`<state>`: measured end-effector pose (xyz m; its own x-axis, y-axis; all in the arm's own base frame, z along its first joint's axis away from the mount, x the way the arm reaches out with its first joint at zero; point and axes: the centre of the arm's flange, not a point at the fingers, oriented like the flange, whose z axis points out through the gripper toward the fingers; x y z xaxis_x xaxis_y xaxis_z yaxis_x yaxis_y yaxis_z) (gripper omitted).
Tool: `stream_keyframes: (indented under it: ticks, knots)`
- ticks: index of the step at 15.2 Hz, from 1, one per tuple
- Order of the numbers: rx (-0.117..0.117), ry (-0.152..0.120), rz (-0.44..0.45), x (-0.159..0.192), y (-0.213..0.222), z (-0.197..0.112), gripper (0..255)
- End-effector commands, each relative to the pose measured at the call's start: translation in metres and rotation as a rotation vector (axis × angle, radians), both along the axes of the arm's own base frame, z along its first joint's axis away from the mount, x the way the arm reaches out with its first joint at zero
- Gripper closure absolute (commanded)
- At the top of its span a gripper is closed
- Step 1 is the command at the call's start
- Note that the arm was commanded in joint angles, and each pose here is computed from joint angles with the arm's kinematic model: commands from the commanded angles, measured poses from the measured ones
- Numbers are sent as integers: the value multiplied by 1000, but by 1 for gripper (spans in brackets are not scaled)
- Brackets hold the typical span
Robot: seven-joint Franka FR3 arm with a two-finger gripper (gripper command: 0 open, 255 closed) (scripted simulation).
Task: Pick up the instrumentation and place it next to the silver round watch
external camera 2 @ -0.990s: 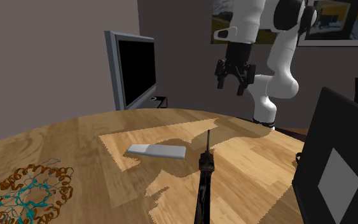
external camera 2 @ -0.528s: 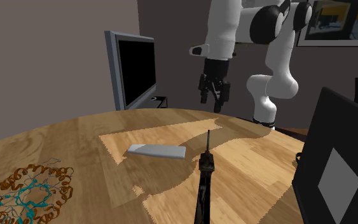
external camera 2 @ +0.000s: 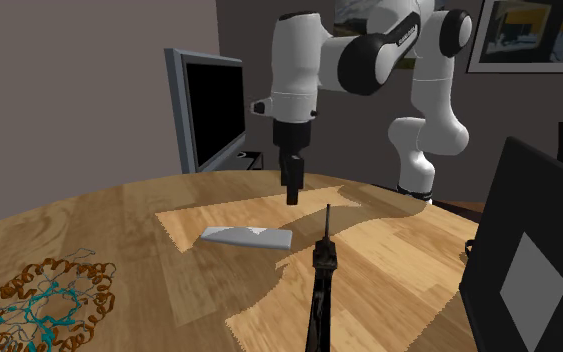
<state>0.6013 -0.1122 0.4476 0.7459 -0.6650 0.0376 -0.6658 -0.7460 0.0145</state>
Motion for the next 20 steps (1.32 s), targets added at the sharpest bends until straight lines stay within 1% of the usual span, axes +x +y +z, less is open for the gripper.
stream_keyframes:
  ticks: [1,8,16,20]
  knots:
    - [8,5,-57,15,-16,-18,0]
    - [37,24,-249,69,-80,-68,0]
    - [39,25,-258,70,-83,-110,0]
    - [39,25,-258,70,-83,-110,0]
